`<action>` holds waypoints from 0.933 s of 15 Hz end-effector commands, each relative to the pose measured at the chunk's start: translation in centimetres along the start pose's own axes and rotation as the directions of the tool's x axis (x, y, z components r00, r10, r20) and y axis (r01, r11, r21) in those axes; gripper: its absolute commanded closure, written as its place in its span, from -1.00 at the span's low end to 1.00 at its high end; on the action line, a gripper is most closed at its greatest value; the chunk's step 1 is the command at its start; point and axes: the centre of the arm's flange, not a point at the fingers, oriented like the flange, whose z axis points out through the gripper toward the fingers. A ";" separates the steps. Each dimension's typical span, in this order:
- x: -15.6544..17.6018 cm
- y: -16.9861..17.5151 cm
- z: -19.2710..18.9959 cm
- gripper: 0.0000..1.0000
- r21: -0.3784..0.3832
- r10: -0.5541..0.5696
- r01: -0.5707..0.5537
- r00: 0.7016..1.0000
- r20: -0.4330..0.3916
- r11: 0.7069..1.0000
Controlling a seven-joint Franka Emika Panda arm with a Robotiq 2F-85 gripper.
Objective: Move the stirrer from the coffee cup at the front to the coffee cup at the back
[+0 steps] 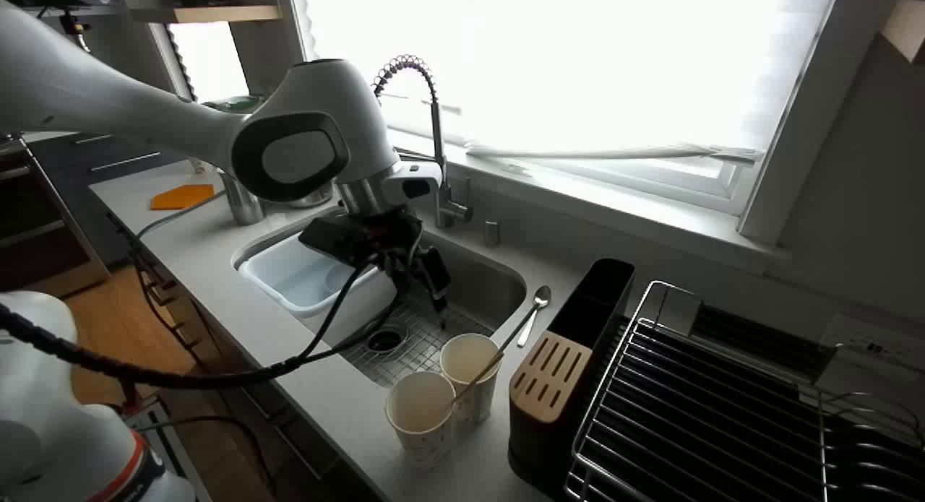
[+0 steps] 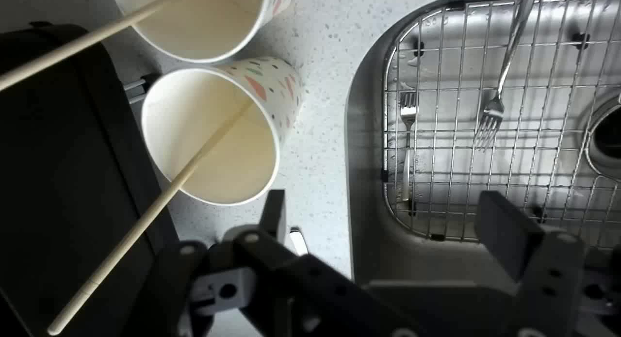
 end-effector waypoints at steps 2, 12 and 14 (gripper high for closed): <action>0.0 0.0 0.0 -1.00 0.000 0.000 0.000 1.000 0.000 1.000; -3.9 6.3 -4.2 -1.00 -0.074 0.395 -0.389 0.915 0.089 0.918; -5.4 8.2 -4.4 -1.00 -0.095 0.484 -0.477 0.871 0.077 0.874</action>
